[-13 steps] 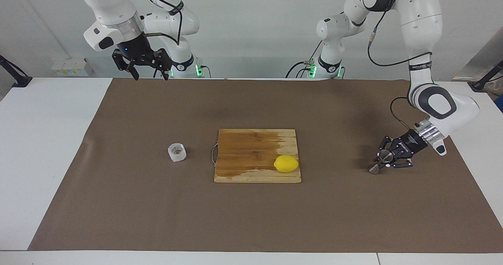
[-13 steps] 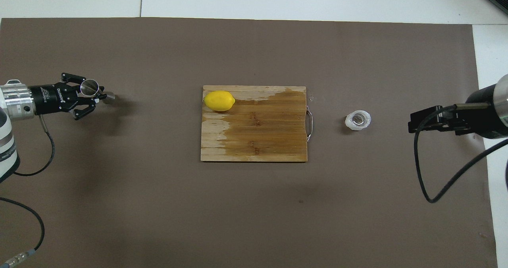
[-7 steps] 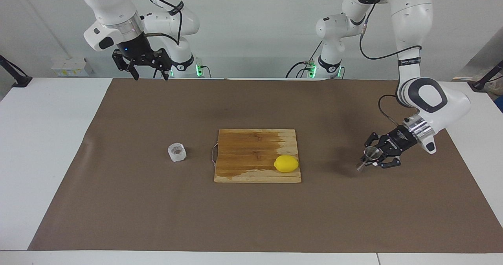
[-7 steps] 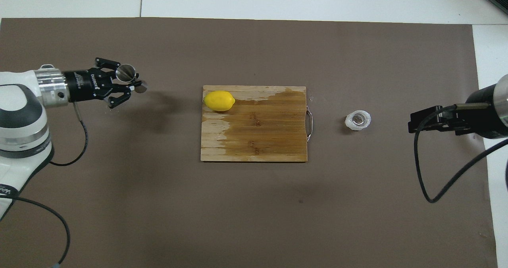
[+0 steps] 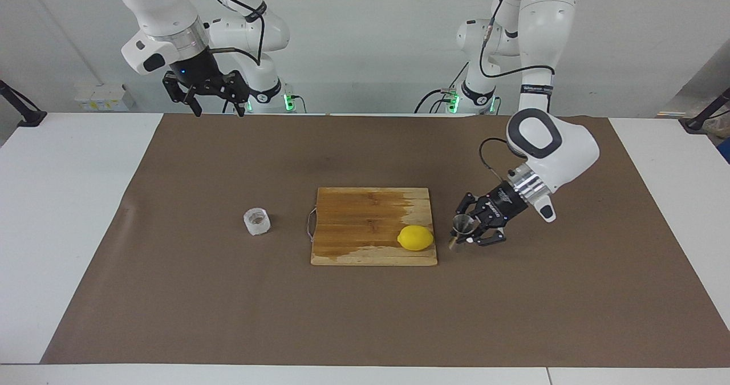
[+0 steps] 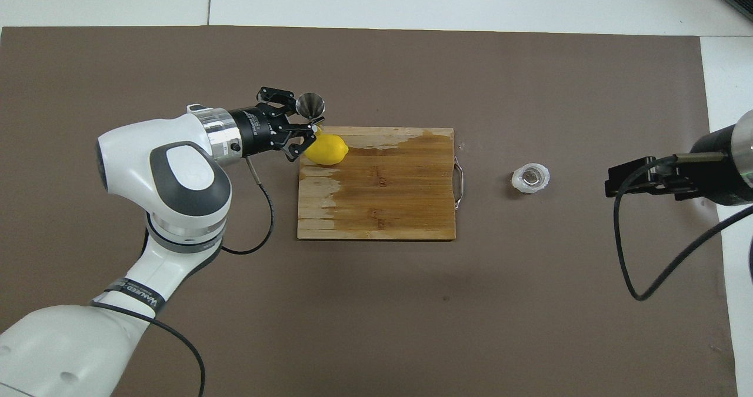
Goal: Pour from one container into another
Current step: 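Lift the metal cup with the left gripper toward the cutting board, then carry the metal cup over the board beside the lemon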
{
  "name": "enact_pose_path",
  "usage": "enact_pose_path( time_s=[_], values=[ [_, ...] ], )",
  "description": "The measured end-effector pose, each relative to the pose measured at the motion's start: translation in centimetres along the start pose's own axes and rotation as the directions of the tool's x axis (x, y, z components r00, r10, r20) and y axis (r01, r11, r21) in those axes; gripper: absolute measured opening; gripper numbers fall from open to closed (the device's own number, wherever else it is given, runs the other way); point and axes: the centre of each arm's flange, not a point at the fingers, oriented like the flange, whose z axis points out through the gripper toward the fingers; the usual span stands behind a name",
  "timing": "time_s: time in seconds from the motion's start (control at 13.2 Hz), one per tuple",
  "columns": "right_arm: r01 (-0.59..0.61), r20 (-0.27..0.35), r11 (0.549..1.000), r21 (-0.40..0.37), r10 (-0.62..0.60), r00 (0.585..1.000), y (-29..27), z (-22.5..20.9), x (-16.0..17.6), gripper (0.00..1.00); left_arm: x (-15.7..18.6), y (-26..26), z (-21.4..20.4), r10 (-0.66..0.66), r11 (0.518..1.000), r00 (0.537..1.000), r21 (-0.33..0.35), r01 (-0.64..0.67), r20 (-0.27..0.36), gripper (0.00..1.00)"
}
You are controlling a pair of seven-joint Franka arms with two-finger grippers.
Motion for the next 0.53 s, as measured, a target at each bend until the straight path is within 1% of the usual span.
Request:
enact_pose_path(
  time_s=[0.08,0.3,0.53],
  values=[
    [0.000,0.000,1.000,0.000,0.000,1.000,0.0,0.0,0.0,1.00,-1.2,-1.8,1.1,0.002,1.000,1.000,-0.009,-0.002,0.001,0.24],
    [0.000,0.000,1.000,0.000,0.000,1.000,0.0,0.0,0.0,1.00,-4.3,-7.2,4.1,0.044,0.999,0.999,0.009,-0.044,-0.002,0.24],
    [0.000,0.000,1.000,0.000,0.000,1.000,0.0,0.0,0.0,1.00,-5.9,-12.1,6.4,0.100,0.995,0.995,0.028,-0.100,-0.019,0.24]
  ],
)
